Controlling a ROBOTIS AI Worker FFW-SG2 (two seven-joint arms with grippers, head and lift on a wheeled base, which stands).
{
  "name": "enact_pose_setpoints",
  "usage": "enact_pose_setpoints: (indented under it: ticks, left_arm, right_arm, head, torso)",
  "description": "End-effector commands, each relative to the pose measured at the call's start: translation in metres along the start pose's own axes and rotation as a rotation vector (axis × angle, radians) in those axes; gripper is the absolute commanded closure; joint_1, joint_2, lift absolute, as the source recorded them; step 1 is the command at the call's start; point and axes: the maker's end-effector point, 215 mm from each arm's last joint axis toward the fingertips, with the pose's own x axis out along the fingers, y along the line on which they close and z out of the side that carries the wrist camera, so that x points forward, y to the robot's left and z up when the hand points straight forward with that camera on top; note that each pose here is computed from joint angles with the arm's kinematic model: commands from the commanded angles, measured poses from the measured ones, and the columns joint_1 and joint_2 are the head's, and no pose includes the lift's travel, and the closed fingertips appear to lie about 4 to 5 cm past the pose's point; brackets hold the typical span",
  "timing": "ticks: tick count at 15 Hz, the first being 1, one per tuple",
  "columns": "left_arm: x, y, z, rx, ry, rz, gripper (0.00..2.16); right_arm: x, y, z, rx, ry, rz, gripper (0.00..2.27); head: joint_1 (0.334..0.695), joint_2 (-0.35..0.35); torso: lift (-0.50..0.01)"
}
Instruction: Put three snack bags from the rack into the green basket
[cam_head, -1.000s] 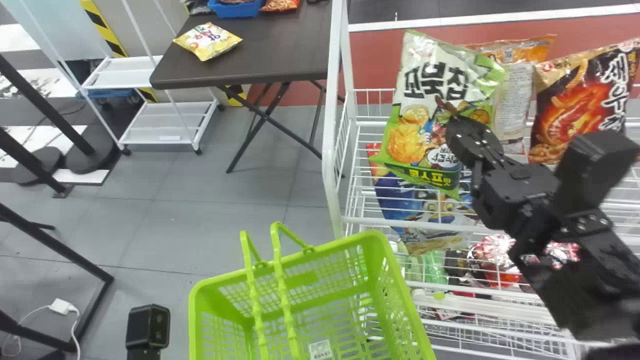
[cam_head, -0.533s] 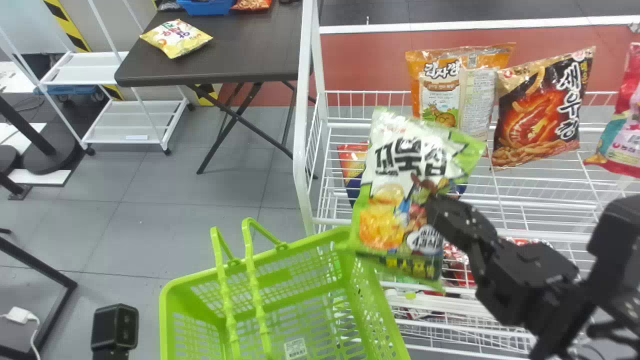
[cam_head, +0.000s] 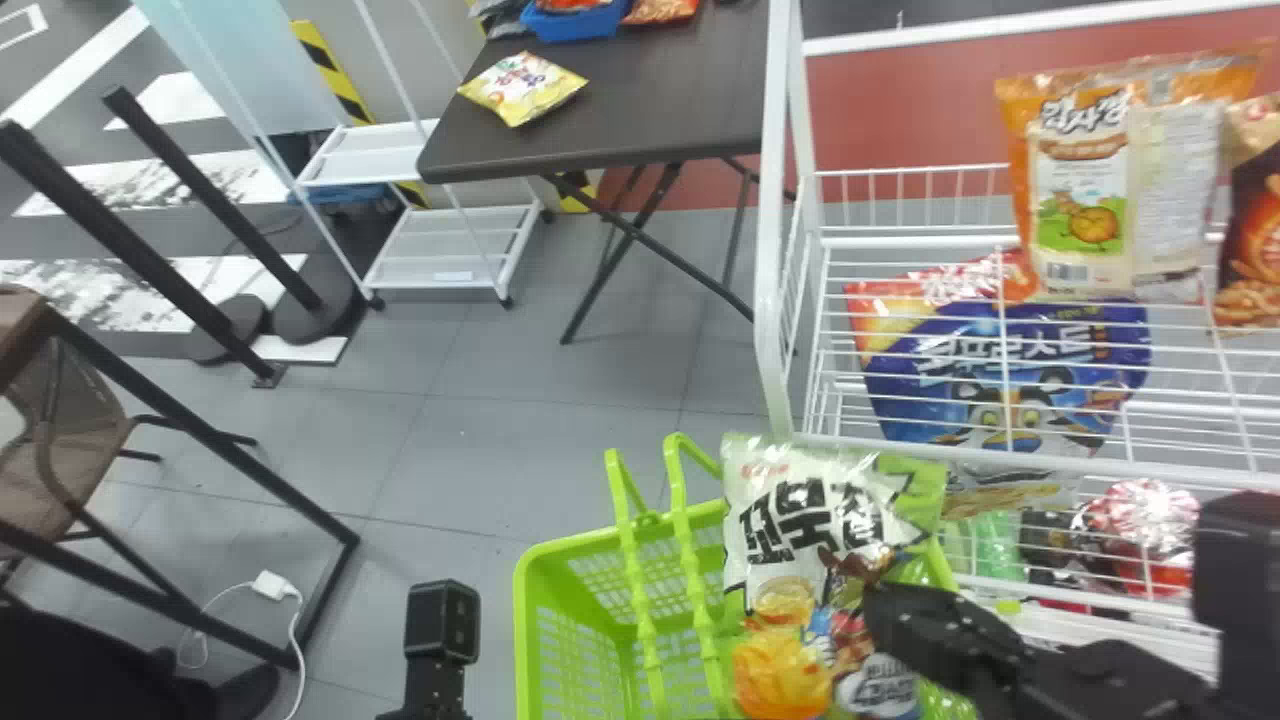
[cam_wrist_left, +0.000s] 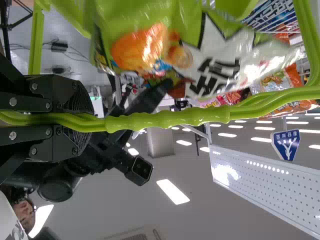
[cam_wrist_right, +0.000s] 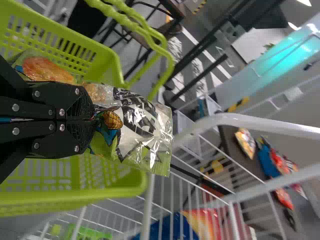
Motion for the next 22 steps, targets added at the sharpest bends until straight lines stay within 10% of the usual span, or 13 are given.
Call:
enact_pose_setpoints:
  ticks: [1,11,22]
  left_arm:
    - [-0.001,-0.002,-0.001,-0.003,0.001,-0.008,2.15]
    - [-0.002,0.001,-0.003,-0.014,-0.001,-0.006,2.15]
    - [-0.003,0.003,-0.003,-0.026,-0.005,-0.008,2.15]
  right_arm:
    - [0.021,-0.002,-0.021,-0.053,0.061,-0.014,0.0]
    - [-0.06,-0.082,0.095,0.0,-0.316,-0.114,0.06]
    - [-0.131,-0.33,0.216,-0.173,-0.462,-0.689,0.07]
  head:
    - [0.695,0.35]
    - [0.695,0.326]
    - [0.695,-0.192]
  torso:
    - [0.0]
    - [0.0]
    - [0.0]
